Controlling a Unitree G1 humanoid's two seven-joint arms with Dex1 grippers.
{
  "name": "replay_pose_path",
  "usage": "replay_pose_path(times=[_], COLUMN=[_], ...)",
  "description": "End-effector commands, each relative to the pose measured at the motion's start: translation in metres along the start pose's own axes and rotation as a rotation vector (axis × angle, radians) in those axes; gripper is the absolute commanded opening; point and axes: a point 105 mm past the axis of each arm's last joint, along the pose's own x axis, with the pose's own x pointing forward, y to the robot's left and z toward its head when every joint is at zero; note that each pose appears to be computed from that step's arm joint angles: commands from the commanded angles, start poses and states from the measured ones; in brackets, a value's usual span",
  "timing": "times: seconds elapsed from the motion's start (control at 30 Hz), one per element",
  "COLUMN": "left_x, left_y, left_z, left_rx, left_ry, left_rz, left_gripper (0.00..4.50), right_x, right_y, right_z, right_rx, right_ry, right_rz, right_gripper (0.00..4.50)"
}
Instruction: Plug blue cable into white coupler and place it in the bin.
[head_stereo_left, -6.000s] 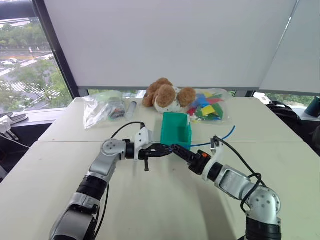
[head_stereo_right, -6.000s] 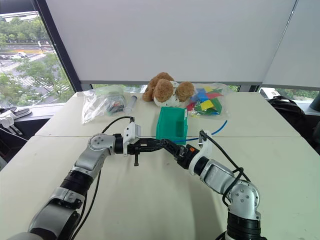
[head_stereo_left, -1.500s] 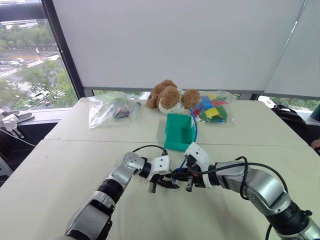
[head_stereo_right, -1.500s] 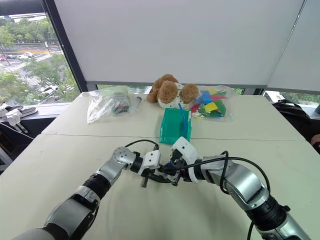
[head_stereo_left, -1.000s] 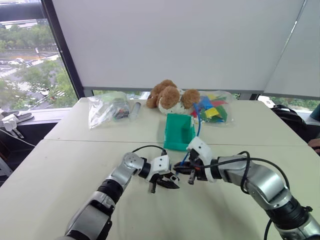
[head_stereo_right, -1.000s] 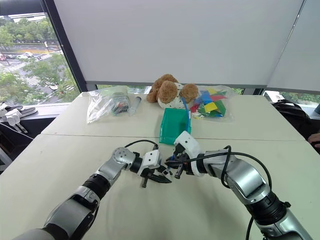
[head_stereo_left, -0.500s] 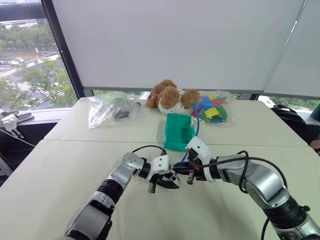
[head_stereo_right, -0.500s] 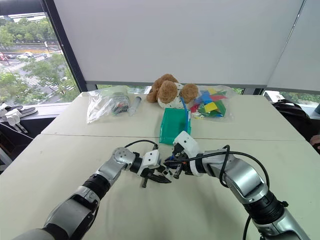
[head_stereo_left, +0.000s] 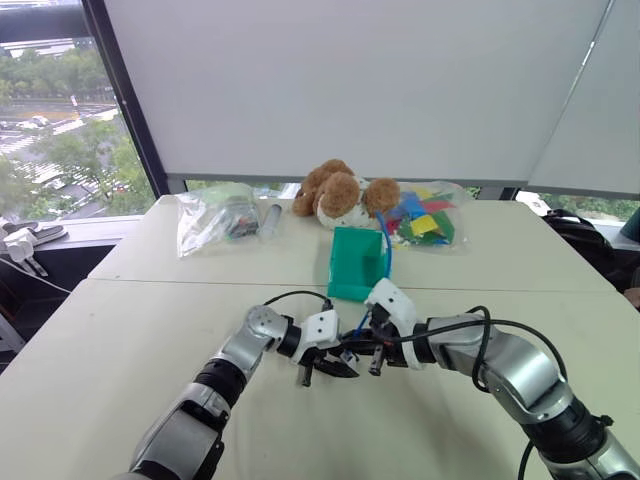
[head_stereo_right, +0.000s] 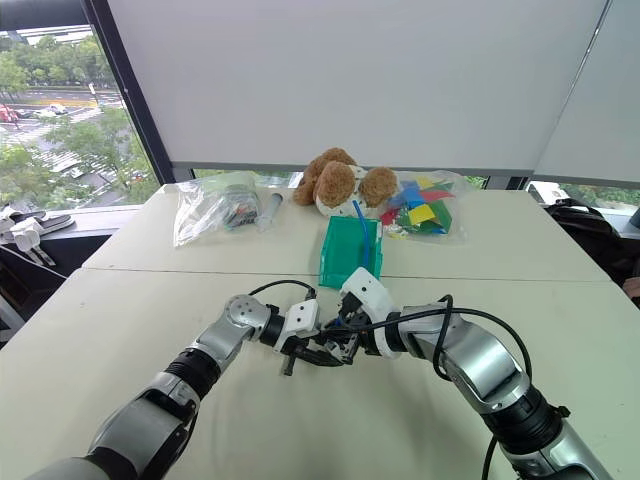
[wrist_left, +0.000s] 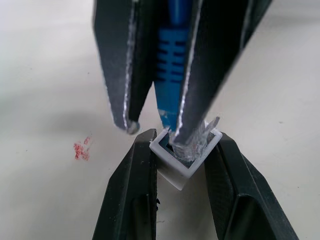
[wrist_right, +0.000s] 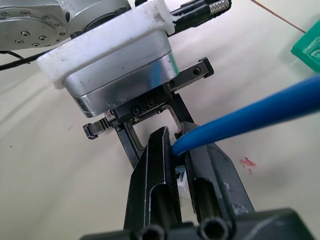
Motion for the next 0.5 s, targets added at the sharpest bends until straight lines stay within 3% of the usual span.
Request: replay_pose_path(times=[0.03,0.5], left_x=[0.0091,0.0099], left_y=[-0.0235,-0.0248], left_z=[-0.0338,-0.035], left_rx=[-0.101,-0.095], left_ry=[0.091,0.096], left_rz=[-0.077,-0.08], left_gripper=[0.74,0.74], right_x=[-0.0005,-0.0036], right_y=[0.0009,0.0016], right_z=[0.0019,0.0007], right_rx=[-0.029,-0.132], right_ry=[-0.005,0.058], right_rz=[0.001,0.025], right_gripper=[0.0,0.0])
